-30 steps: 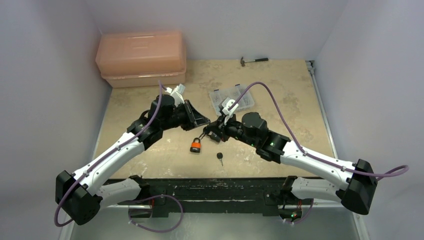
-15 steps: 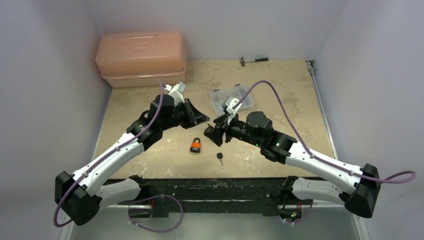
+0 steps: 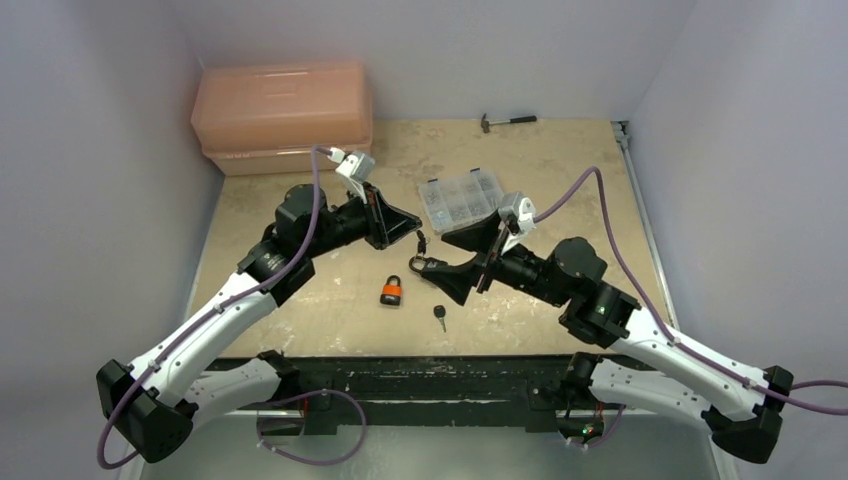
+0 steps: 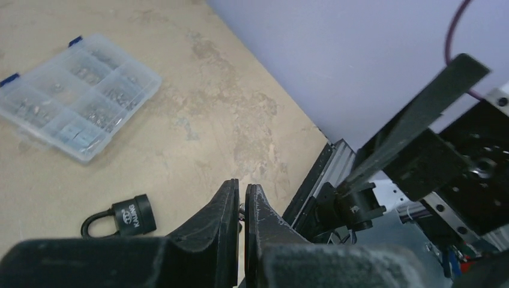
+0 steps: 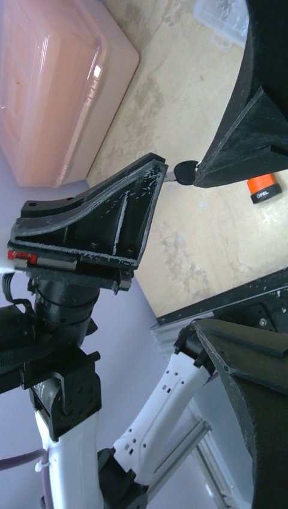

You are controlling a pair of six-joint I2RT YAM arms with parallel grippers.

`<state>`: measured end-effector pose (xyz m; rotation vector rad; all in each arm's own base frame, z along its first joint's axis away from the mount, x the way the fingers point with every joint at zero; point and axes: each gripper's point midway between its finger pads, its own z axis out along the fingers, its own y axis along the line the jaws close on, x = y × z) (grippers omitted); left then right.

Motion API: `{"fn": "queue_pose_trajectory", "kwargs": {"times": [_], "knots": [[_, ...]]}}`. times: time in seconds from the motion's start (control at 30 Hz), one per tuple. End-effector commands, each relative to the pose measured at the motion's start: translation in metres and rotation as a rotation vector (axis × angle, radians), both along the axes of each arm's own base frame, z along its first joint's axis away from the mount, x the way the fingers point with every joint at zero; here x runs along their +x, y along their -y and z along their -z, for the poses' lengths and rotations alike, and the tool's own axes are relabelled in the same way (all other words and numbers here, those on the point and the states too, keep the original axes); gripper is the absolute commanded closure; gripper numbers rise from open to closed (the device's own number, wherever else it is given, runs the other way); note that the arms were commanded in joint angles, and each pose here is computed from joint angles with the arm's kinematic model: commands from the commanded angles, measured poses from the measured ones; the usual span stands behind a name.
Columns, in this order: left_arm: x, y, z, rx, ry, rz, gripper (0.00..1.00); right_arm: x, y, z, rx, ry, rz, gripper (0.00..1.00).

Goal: Unlock with the key

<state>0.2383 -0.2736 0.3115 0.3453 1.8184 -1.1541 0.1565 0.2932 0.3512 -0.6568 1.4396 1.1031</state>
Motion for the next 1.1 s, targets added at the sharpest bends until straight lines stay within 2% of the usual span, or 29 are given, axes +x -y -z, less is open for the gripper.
{"fn": "queue_pose_trajectory", "kwargs": {"times": [0.0, 0.1, 0.2, 0.33, 0.5, 0.83, 1.07], "knots": [[-0.019, 0.008, -0.057, -0.042, 0.256, 0.151, 1.00, 0.007, 0.004, -0.013, 0.099, -0.060, 0.044, 0.11], [-0.014, 0.008, -0.063, -0.042, 0.278, 0.132, 1.00, 0.012, 0.003, -0.012, 0.116, -0.108, 0.010, 0.11], [-0.008, 0.007, -0.053, 0.036, 0.267, 0.133, 1.00, 0.016, 0.007, -0.014, 0.155, -0.146, -0.066, 0.11], [-0.030, 0.017, -0.066, 0.034, 0.316, 0.289, 1.00, 0.018, 0.024, -0.021, 0.202, -0.120, -0.110, 0.11], [-0.059, 0.026, -0.087, -0.042, 0.375, 0.475, 1.00, -0.011, 0.022, -0.033, 0.210, -0.032, -0.281, 0.12], [-0.076, 0.030, -0.103, -0.094, 0.400, 0.581, 1.00, -0.012, 0.024, -0.038, 0.250, -0.014, -0.274, 0.16], [-0.077, 0.030, -0.104, -0.110, 0.400, 0.583, 1.00, -0.007, 0.020, -0.039, 0.258, -0.018, -0.276, 0.21]]}}
